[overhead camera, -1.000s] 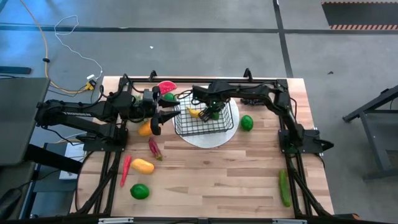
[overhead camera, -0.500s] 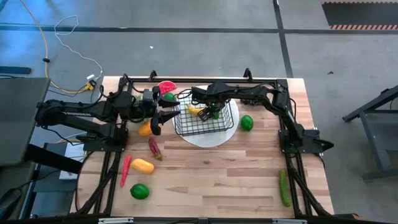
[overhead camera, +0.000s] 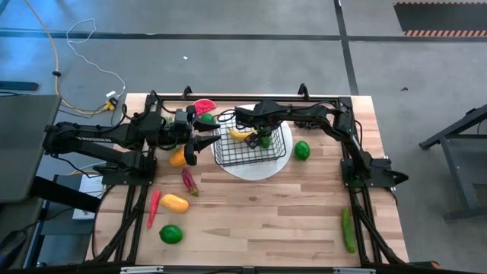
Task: Build produce basket
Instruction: Put the green lime into the black wire basket
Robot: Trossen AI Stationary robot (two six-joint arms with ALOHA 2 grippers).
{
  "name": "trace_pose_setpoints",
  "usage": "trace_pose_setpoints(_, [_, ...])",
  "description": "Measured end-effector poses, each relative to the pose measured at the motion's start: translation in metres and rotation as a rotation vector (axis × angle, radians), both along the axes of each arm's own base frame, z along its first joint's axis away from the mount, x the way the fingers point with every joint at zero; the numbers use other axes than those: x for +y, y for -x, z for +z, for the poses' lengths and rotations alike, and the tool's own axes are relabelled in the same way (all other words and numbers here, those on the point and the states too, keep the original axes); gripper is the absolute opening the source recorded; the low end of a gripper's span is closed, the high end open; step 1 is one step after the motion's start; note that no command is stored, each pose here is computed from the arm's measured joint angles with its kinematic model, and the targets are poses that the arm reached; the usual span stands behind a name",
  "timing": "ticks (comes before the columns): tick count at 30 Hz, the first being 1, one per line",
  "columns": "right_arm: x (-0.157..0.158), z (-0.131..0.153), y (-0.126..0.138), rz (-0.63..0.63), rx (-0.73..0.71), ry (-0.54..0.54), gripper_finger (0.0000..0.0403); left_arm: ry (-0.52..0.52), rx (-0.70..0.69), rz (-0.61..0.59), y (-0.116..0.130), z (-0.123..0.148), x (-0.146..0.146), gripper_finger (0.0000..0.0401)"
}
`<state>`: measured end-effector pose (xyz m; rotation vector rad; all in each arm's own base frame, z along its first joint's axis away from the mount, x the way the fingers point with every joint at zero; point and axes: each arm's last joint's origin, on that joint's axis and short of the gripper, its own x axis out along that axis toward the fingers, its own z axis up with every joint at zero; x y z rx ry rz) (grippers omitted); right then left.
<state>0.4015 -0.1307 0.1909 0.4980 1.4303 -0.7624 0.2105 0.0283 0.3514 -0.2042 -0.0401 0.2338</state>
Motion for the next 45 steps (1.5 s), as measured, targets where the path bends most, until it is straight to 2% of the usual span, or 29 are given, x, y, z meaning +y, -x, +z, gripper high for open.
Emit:
trace_pose_setpoints(7, [0.000,0.011,0.002,0.041,-0.027,0.017,0.0293,0.001,0.003,-0.001,0.000,0.000,0.000,0.0184])
trace_pose_setpoints(12, [0.004,0.049,0.012,0.107,-0.096,0.086,0.0293,0.001,0.005,-0.002,0.000,0.000,0.000,0.0184])
trace_pose_setpoints(16, [0.023,0.089,0.026,0.189,-0.151,0.164,0.0294,0.001,0.007,-0.003,0.000,-0.001,0.000,0.0184])
trace_pose_setpoints(21, [0.059,0.114,0.064,0.267,-0.254,0.221,0.0294,0.001,0.011,-0.003,0.000,-0.001,0.000,0.0184])
trace_pose_setpoints(24, [0.081,0.110,0.102,0.229,-0.368,0.206,0.0294,0.002,0.012,-0.003,0.000,-0.001,0.000,0.0184])
trace_pose_setpoints(26, [0.094,0.109,0.126,0.188,-0.498,0.172,0.0294,0.002,0.012,-0.003,0.000,-0.001,0.000,0.0184])
trace_pose_setpoints(32, [0.120,0.128,0.181,0.147,-1.082,0.185,0.0294,-0.025,0.018,-0.003,0.000,-0.001,0.000,0.0184])
trace_pose_setpoints(36, [0.126,0.141,0.206,0.226,-1.424,0.282,0.0294,-0.057,0.025,-0.002,0.000,-0.001,0.000,0.0184])
trace_pose_setpoints(38, [0.128,0.141,0.213,0.312,-1.497,0.373,0.0294,-0.057,0.025,-0.001,0.000,-0.001,0.000,0.0184])
trace_pose_setpoints(41, [0.131,0.137,0.220,0.450,-1.479,0.492,0.0294,-0.076,0.031,-0.001,0.000,-0.001,0.000,0.0184])
trace_pose_setpoints(45, [0.134,0.130,0.220,0.513,-1.421,0.505,0.0294,-0.131,0.051,-0.002,0.000,-0.002,0.000,0.0184])
